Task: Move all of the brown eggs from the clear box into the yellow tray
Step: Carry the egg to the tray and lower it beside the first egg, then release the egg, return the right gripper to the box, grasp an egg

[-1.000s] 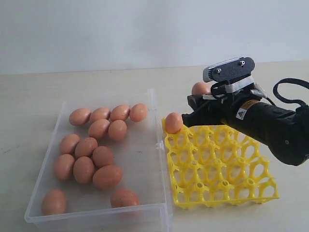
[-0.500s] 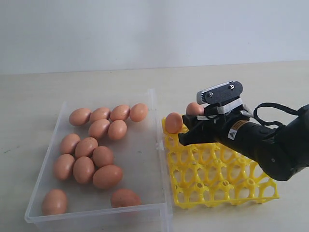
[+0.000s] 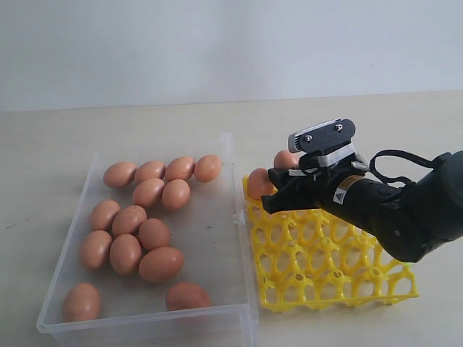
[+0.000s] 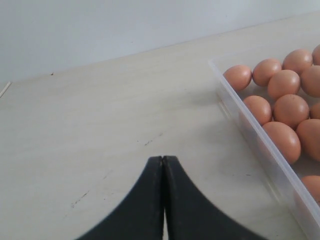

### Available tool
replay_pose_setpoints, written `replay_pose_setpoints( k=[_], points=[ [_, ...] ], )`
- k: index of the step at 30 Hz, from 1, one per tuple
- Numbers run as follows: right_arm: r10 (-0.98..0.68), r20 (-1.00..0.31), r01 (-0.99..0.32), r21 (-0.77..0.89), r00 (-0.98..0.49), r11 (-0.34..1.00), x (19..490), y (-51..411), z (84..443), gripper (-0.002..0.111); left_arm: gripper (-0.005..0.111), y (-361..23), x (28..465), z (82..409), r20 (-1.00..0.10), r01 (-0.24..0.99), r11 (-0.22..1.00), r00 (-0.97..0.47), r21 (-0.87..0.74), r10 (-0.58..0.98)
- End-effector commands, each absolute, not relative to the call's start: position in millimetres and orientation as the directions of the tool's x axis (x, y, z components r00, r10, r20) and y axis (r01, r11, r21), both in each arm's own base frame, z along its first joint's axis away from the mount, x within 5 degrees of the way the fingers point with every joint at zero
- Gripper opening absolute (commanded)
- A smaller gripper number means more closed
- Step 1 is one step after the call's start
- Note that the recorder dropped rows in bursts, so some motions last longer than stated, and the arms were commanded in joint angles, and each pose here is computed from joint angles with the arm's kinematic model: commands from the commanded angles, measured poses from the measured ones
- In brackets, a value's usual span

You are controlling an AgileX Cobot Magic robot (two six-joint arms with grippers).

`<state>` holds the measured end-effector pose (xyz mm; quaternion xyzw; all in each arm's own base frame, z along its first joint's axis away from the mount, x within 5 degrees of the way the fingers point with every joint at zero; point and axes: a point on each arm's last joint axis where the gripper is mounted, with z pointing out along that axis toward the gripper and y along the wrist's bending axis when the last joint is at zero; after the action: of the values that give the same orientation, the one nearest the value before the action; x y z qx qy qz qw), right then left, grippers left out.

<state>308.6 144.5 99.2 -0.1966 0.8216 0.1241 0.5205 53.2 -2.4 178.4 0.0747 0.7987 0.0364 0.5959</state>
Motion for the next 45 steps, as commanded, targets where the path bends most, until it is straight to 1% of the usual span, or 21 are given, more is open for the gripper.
replay_pose_setpoints(
  k=[1, 2, 3, 4, 6, 9, 11, 12, 13, 15, 17, 19, 22, 24, 27, 30, 32, 34, 35, 39, 45],
  points=[
    [-0.203, -0.909, -0.461, -0.014, -0.363, 0.887, 310.9, 144.3, 101.0, 0.035, 0.000, -2.5, 53.1, 180.8, -0.953, 0.071, 0.988, -0.262, 0.136, 0.150],
    [-0.204, -0.909, -0.460, -0.016, -0.364, 0.888, 311.0, 144.1, 100.9, 0.049, 0.000, -2.5, 53.1, 180.8, -0.953, 0.071, 0.988, -0.262, 0.136, 0.150],
    [-0.204, -0.909, -0.460, -0.016, -0.364, 0.888, 311.0, 144.1, 100.9, 0.054, 0.000, -2.5, 53.1, 180.8, -0.953, 0.071, 0.988, -0.262, 0.136, 0.150],
    [-0.206, -0.907, -0.460, -0.016, -0.367, 0.888, 310.8, 144.0, 100.5, 0.062, 0.000, -2.5, 53.1, 180.8, -0.953, 0.071, 0.988, -0.262, 0.136, 0.150],
    [-0.219, -0.901, -0.462, -0.023, -0.375, 0.886, 310.2, 143.7, 101.2, 0.066, 0.000, -2.5, 53.1, 180.8, -0.953, 0.071, 0.988, -0.262, 0.136, 0.150],
    [-0.271, -0.884, -0.475, -0.064, -0.382, 0.878, 307.5, 141.7, 112.6, 0.066, 0.000, -2.5, 53.1, 180.8, -0.953, 0.071, 0.988, -0.262, 0.136, 0.150],
    [-0.307, -0.878, -0.485, -0.101, -0.368, 0.869, 301.9, 138.6, 144.9, 0.064, 0.000, -2.5, 53.1, 180.8, -0.953, 0.071, 0.988, -0.262, 0.136, 0.150],
    [-0.306, -0.884, -0.484, -0.107, -0.353, 0.868, 297.9, 136.7, 165.3, 0.060, 0.000, -2.5, 53.1, 180.8, -0.953, 0.071, 0.988, -0.262, 0.136, 0.150],
    [-0.322, -0.884, -0.494, -0.123, -0.340, 0.861, 292.6, 135.4, 187.3, 0.052, 0.000, -2.5, 53.1, 180.8, -0.953, 0.071, 0.988, -0.262, 0.136, 0.150],
    [-0.396, -0.843, -0.539, -0.156, -0.364, 0.828, 278.7, 142.2, 229.2, 0.028, 0.000, -2.5, 53.1, 180.8, -0.953, 0.071, 0.988, -0.262, 0.136, 0.150],
    [-0.454, -0.785, -0.581, -0.149, -0.423, 0.800, 265.2, 157.2, 259.2, 0.000, 0.000, -2.5, 53.1, 180.8, -0.953, 0.071, 0.988, -0.262, 0.136, 0.150],
    [-0.485, -0.738, -0.611, -0.125, -0.469, 0.781, 260.0, 171.5, 268.2, 0.000, 0.000, -2.5, 53.1, 180.8, -0.953, 0.071, 0.988, -0.262, 0.136, 0.150],
    [-0.519, -0.681, -0.661, -0.067, -0.517, 0.747, 255.4, 201.9, 270.5, 0.000, 0.000, -2.5, 53.1, 180.8, -0.953, 0.071, 0.988, -0.262, 0.136, 0.150],
    [-0.530, -0.666, -0.692, -0.029, -0.525, 0.721, 256.4, 223.0, 262.1, 0.003, 0.000, -2.5, 53.1, 180.8, -0.953, 0.071, 0.988, -0.262, 0.136, 0.150],
    [-0.584, -0.625, -0.749, 0.001, -0.518, 0.663, 258.7, 254.8, 246.7, 0.014, 0.000, -2.5, 53.1, 180.8, -0.953, 0.071, 0.988, -0.262, 0.136, 0.150],
    [-0.596, -0.571, -0.754, 0.065, -0.565, 0.653, 266.1, 284.4, 231.9, 0.031, 0.000, -2.5, 53.1, 180.8, -0.953, 0.071, 0.988, -0.262, 0.136, 0.150],
    [-0.606, -0.532, -0.755, 0.102, -0.592, 0.648, 272.3, 303.8, 219.7, 0.045, 0.000, -2.5, 53.1, 180.8, -0.953, 0.071, 0.988, -0.262, 0.136, 0.150],
    [-0.619, -0.508, -0.759, 0.113, -0.599, 0.641, 279.0, 318.7, 210.0, 0.055, 0.000, -2.5, 53.1, 180.8, -0.953, 0.071, 0.988, -0.262, 0.136, 0.150],
    [-0.619, -0.497, -0.754, 0.118, -0.608, 0.646, 284.2, 324.5, 205.2, 0.057, 0.000, -2.5, 53.1, 180.8, -0.953, 0.071, 0.988, -0.262, 0.136, 0.150],
    [-0.633, -0.430, -0.732, 0.101, -0.643, 0.674, 301.0, 341.2, 185.9, 0.057, 0.000, -2.5, 53.1, 180.8, -0.953, 0.071, 0.988, -0.262, 0.136, 0.150],
    [-0.661, -0.351, -0.724, 0.076, -0.663, 0.686, 316.7, 354.9, 171.1, 0.057, 0.000, -2.5, 53.1, 180.8, -0.953, 0.071, 0.988, -0.262, 0.136, 0.150]
  ],
)
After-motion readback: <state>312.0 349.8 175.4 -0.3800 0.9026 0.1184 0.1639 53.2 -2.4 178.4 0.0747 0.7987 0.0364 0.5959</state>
